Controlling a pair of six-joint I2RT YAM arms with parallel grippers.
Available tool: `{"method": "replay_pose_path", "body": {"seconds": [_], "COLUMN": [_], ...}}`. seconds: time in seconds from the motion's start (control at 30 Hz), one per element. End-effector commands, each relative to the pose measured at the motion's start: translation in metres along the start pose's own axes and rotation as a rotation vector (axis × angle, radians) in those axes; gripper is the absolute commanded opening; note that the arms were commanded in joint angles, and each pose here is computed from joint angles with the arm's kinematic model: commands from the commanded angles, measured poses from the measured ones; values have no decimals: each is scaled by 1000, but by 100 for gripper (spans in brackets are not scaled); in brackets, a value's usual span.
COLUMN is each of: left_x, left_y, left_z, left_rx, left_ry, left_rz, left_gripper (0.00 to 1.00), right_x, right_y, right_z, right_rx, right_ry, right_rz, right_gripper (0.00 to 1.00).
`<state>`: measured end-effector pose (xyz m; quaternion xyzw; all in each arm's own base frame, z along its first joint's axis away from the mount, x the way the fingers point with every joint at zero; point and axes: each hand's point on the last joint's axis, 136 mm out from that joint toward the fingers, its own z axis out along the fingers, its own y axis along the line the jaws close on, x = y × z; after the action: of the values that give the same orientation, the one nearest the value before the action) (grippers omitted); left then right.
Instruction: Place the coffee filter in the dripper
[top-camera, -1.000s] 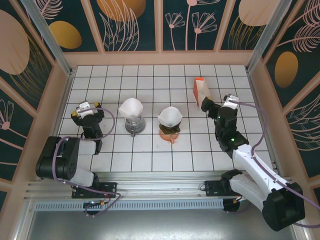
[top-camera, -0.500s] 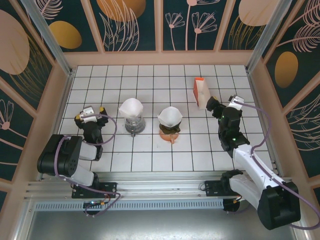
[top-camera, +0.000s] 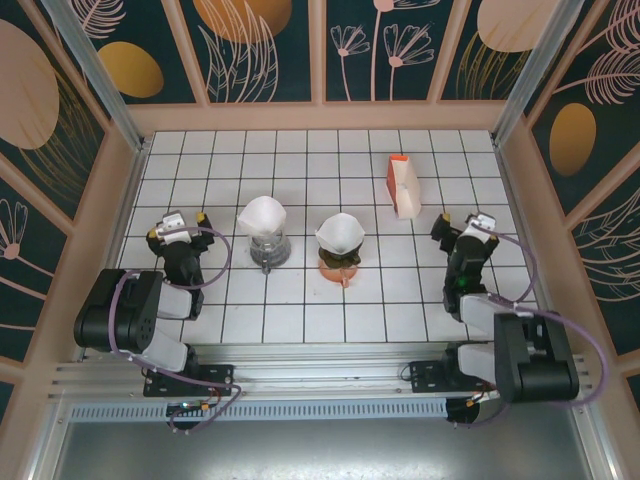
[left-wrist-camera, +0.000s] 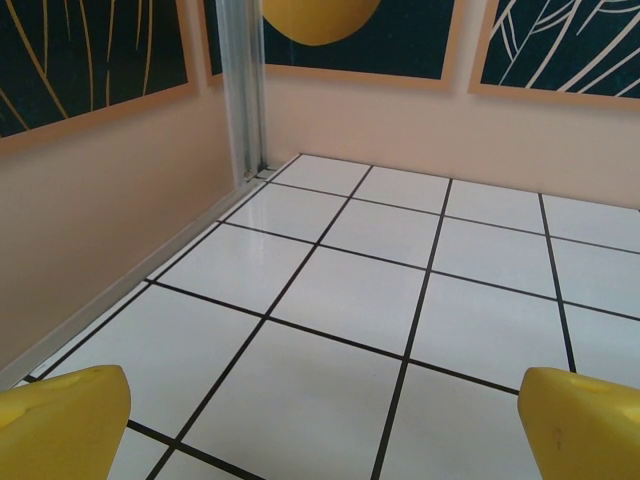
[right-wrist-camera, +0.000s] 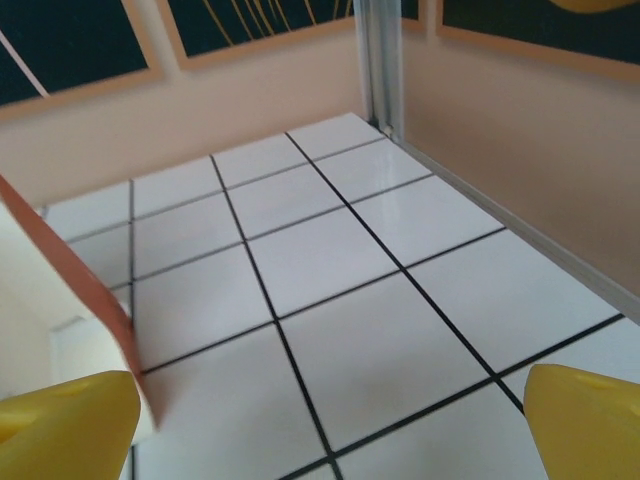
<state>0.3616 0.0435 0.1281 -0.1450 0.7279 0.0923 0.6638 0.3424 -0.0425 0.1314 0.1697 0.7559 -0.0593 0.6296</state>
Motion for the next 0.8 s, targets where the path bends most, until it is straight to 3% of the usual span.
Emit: {"method": "replay_pose_path", "body": {"seconds": [0.0,0.13,0.33,0.53,0.6,0.77], "left_x": [-12,-11,-11,-11,-11,-10], "left_y": [-1,-1,-2,-2,-2,-1], "left_z": [3,3,3,3,3,5], "left_rx": [11,10,11,12,12,11], "left_ry": [-33,-30,-30,-28,-29,-25], "left_rz": [-29,-28,-29,-28,-29,-31], "left_gripper": [99,99,99,99,99,99], "right_x": [-31,-17,-3,4,2,1], "right_y": [8,8,24,30,17,20], "right_z": [4,10,31,22,19,22], "right_rx": [-40,-55,-128,-233,-165,-170], "right_ry": [-166,-168,-63,-77,-93,-95], "right_rz": [-1,-9,-44,-44,-2,-16], "right_gripper": [99,99,99,99,99,99]}}
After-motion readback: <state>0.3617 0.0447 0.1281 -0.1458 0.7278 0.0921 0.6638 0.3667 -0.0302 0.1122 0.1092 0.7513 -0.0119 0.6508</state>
